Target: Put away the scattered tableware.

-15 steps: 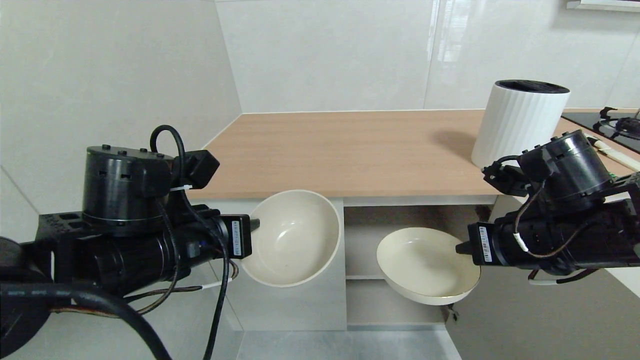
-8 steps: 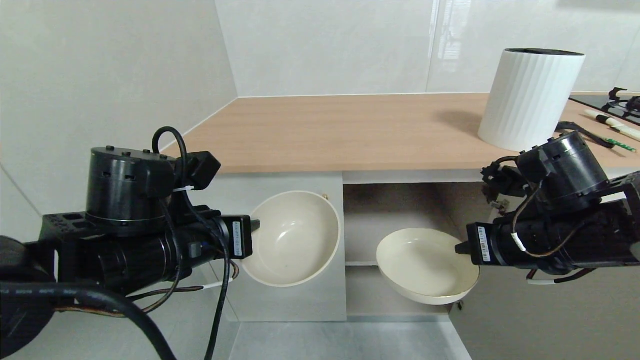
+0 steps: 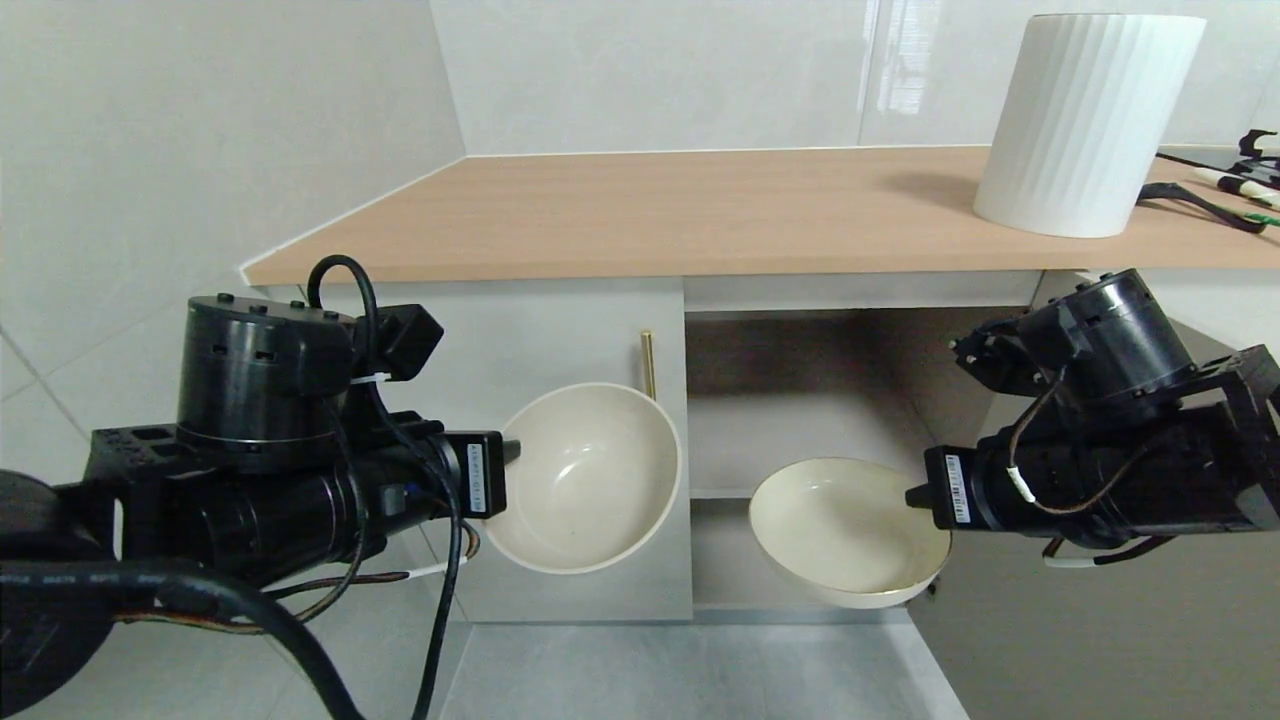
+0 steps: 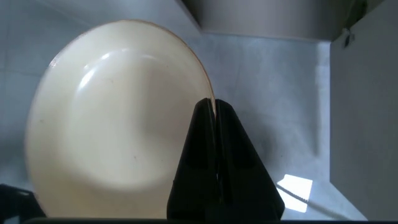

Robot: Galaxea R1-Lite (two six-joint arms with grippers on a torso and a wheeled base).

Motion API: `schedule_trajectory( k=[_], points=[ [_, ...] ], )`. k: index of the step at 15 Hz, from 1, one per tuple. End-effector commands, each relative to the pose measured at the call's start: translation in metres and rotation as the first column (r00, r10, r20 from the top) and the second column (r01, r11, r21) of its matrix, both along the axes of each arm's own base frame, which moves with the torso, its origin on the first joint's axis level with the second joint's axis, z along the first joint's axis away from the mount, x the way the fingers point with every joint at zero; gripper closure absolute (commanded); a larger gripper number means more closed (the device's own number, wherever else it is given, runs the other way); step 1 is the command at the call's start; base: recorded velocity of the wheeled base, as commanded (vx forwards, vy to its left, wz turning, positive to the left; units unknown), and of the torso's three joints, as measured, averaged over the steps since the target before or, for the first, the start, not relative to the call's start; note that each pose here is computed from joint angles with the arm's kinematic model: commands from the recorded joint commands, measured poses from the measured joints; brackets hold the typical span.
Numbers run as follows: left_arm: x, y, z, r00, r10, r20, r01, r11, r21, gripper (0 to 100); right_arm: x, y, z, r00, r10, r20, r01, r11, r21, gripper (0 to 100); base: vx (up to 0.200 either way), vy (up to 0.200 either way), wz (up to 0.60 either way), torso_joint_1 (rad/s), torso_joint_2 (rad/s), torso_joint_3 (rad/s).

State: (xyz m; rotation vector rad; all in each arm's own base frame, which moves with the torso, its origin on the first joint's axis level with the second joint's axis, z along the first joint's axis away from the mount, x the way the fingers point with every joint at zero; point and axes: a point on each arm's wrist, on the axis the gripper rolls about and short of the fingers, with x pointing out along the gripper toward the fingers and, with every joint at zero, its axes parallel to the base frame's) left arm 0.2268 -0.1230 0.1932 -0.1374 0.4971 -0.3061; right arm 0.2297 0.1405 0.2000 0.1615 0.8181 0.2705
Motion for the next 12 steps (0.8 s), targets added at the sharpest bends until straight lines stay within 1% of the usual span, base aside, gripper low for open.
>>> schedule_trajectory(
  k=[1, 5, 8, 10, 11, 12],
  points=[
    [0.0, 0.0, 0.0, 1.0, 0.001, 0.0, -0.001, 1.0, 0.0, 100, 0.001, 0.001, -0.001, 1.0, 0.001, -0.004, -0.001, 1.0, -0.002, 100, 0.0, 0.0, 0.0, -0.051, 0.18, 0.119],
    [0.001, -0.001, -0.002, 1.0, 0.001, -0.007, -0.001, 1.0, 0.003, 100, 0.003, 0.002, -0.004, 1.0, 0.0, -0.011, -0.001, 1.0, -0.007, 100, 0.0, 0.0, 0.0, -0.015, 0.04, 0.021],
    [0.001, -0.001, -0.002, 1.0, 0.001, -0.006, -0.001, 1.0, 0.003, 100, 0.017, 0.008, -0.019, 1.0, -0.009, -0.029, 0.008, 1.0, -0.02, 100, 0.0, 0.0, 0.0, 0.0, 0.0, 0.0],
    [0.001, -0.001, -0.002, 1.0, 0.001, -0.006, -0.001, 1.0, 0.003, 100, 0.031, 0.013, -0.036, 0.999, -0.018, -0.052, 0.016, 0.999, -0.036, 100, 0.0, 0.0, 0.0, 0.0, 0.0, 0.0],
    [0.002, -0.001, -0.002, 1.0, 0.001, -0.007, -0.001, 1.0, 0.003, 100, 0.053, 0.017, -0.056, 0.997, -0.051, -0.051, 0.049, 0.998, -0.049, 100, 0.0, 0.0, 0.0, 0.0, 0.0, 0.0],
    [0.002, -0.001, -0.002, 1.0, 0.001, -0.007, -0.001, 1.0, 0.003, 100, 0.071, 0.019, -0.068, 0.997, -0.075, -0.025, 0.074, 0.996, -0.048, 100, 0.0, 0.0, 0.0, 0.0, 0.0, 0.0]
  ],
)
